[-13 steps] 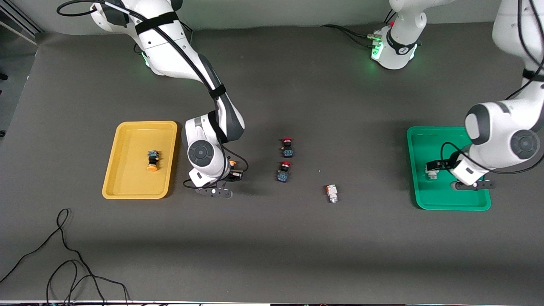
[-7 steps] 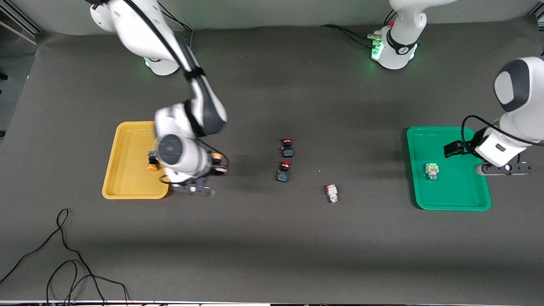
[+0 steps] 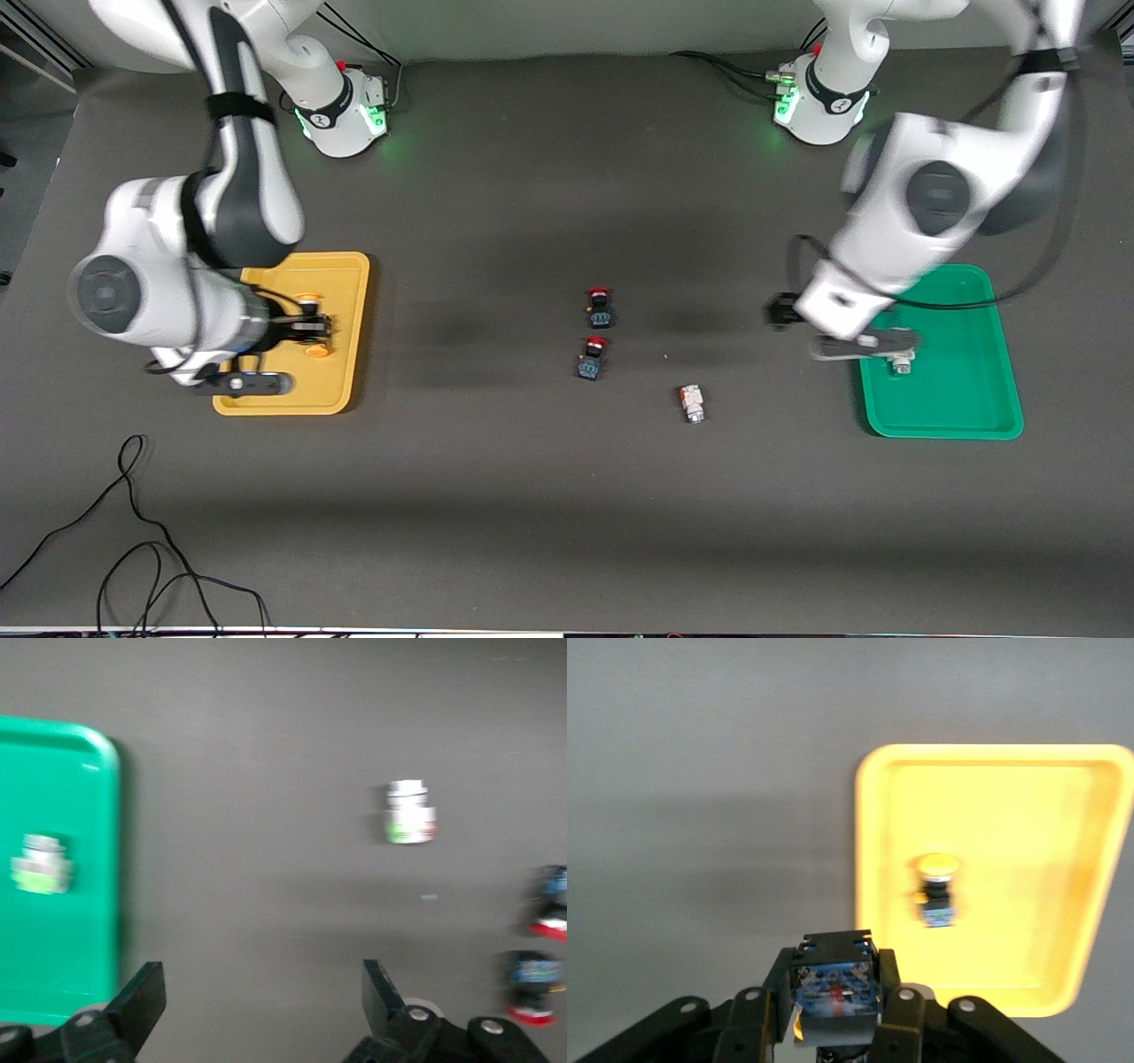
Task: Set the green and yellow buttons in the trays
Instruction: 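Place the second yellow button in the yellow tray while the left gripper reaches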
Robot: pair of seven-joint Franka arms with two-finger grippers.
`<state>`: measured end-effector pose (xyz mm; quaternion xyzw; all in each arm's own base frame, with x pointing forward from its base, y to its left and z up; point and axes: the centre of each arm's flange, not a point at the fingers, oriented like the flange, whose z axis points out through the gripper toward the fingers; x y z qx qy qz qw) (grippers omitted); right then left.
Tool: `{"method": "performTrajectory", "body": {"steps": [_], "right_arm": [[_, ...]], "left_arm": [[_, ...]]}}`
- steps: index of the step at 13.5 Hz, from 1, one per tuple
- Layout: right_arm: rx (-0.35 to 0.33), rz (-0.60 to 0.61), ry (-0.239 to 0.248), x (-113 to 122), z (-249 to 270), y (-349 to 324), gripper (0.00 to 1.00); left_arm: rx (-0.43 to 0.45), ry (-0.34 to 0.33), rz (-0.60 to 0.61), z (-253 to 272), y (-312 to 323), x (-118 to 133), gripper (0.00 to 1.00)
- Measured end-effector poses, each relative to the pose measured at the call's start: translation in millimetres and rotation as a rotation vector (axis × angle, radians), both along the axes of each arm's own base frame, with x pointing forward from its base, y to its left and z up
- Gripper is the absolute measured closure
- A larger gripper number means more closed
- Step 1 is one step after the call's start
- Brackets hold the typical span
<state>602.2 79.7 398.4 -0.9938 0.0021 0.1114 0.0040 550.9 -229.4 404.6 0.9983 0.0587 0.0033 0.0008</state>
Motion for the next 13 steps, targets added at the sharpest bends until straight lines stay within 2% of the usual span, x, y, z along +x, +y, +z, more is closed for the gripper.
{"method": "performTrajectory", "body": {"steps": [2, 4, 8, 10, 13], "right_arm": [[0.004, 0.042, -0.006, -5, -17, -37, 0.59], [-0.003, 0.088, -0.043, -12, -44, -63, 0.59], [-0.052, 0.168, -0.132, -43, -111, -101, 0.59], [-0.085, 0.191, -0.164, -58, -136, -112, 0.59], [-0.117, 0.203, -0.184, -69, -155, -117, 0.59]], "left_arm": [[-0.014, -0.004, 0.083, -6, -64, -4, 0.01], [-0.023, 0.001, 0.132, -20, -92, 4, 0.01], [-0.029, 0.013, 0.192, -86, -92, 38, 0.01], [-0.031, 0.02, 0.194, -123, -95, 44, 0.01], [-0.026, 0.011, 0.187, -170, -94, 49, 0.01]]}}
